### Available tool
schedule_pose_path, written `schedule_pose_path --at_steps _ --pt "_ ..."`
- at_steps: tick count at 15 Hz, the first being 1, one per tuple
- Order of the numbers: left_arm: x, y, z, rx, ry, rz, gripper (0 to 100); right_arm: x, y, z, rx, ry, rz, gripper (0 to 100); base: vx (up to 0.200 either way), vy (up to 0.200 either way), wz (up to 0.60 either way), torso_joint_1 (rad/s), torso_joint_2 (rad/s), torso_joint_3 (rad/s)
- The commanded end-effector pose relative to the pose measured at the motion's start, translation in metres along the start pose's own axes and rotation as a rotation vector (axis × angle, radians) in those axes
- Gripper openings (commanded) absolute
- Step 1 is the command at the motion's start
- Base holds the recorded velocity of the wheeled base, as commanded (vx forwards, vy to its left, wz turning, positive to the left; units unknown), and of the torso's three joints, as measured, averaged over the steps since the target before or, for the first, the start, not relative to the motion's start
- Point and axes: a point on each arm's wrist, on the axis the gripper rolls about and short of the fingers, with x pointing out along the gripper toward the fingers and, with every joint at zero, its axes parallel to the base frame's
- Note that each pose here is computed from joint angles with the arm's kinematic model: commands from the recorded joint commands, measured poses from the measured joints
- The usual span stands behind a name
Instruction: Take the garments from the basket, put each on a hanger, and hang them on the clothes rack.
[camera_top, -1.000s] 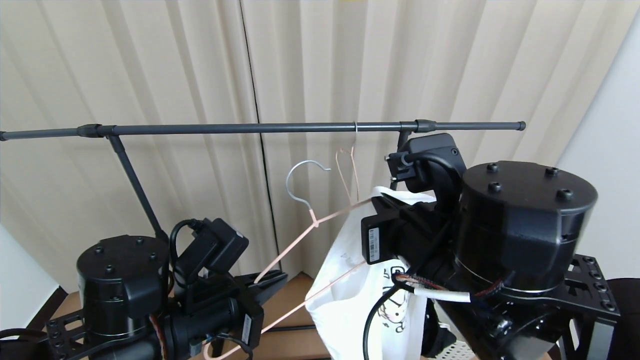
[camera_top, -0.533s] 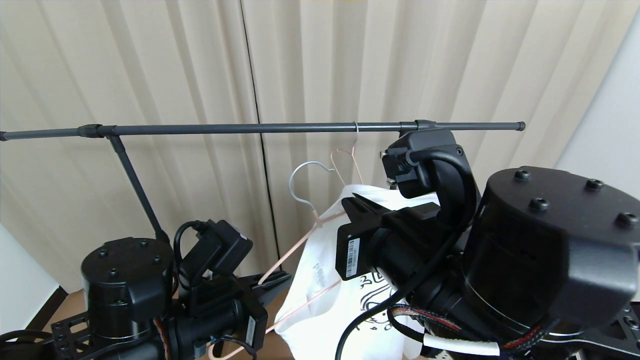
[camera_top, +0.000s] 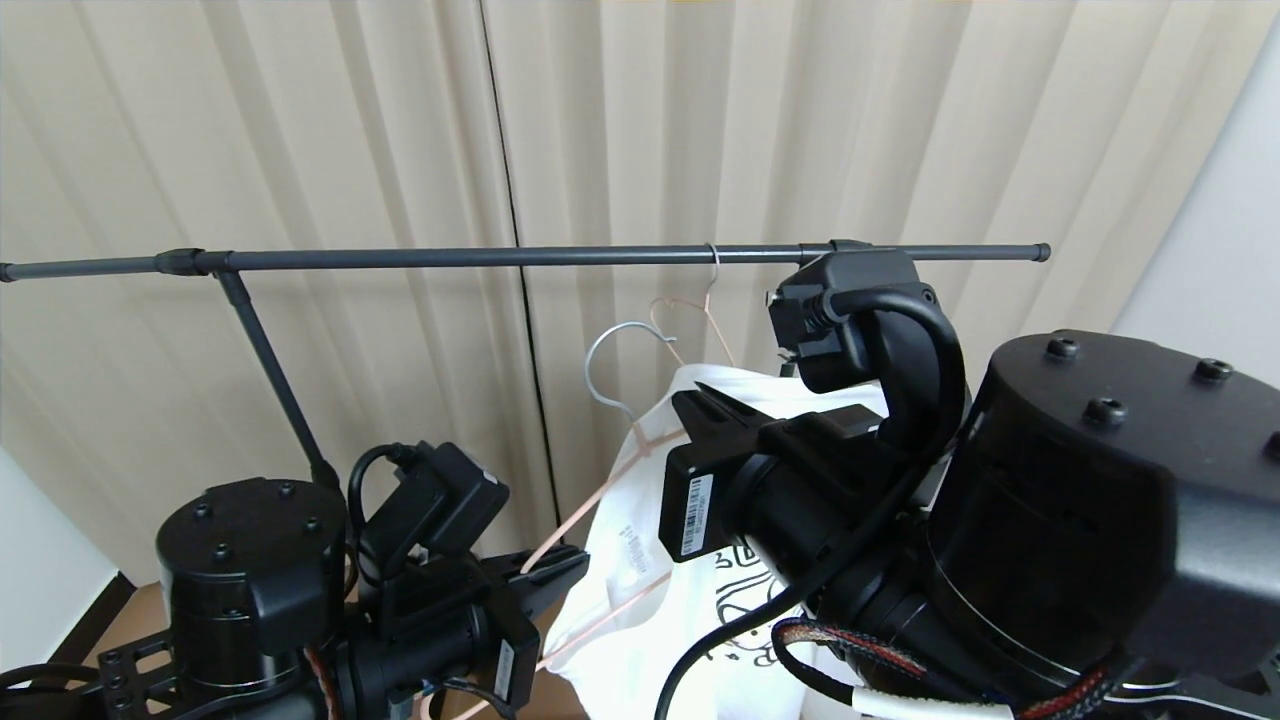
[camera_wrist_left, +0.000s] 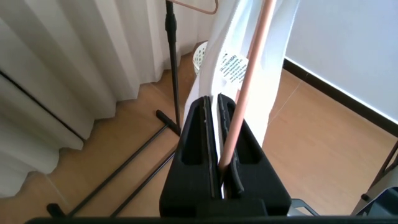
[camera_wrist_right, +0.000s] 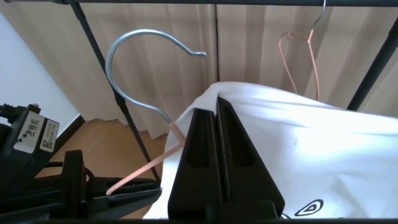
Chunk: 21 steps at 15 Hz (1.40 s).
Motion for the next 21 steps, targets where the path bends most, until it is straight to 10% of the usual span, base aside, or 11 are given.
schedule_pose_path --at_steps 1,6,7,21 --pt "-0.002 0.0 0.002 0.001 -0.008 -0.002 0 0.0 -0.001 0.0 -0.002 0.001 -0.002 0 0.0 0.0 0.0 0.0 0.0 0.0" --pt "-0.006 -0.004 0.003 0.008 -0.024 -0.016 0 0.0 -0.002 -0.001 -0.007 0.003 -0.005 0 0.0 0.0 0.0 0.0 0.0 0.0" --pt "-0.007 -0.004 0.004 0.007 -0.03 -0.017 0 0.0 -0.002 0.0 -0.006 0.002 -0.005 100 0.0 0.0 0.0 0.0 0.0 0.0" --pt "-0.009 0.001 0.002 0.001 -0.062 -0.001 0 0.001 -0.038 0.009 -0.066 -0.006 -0.053 100 0.0 0.0 0.0 0.0 0.0 0.0"
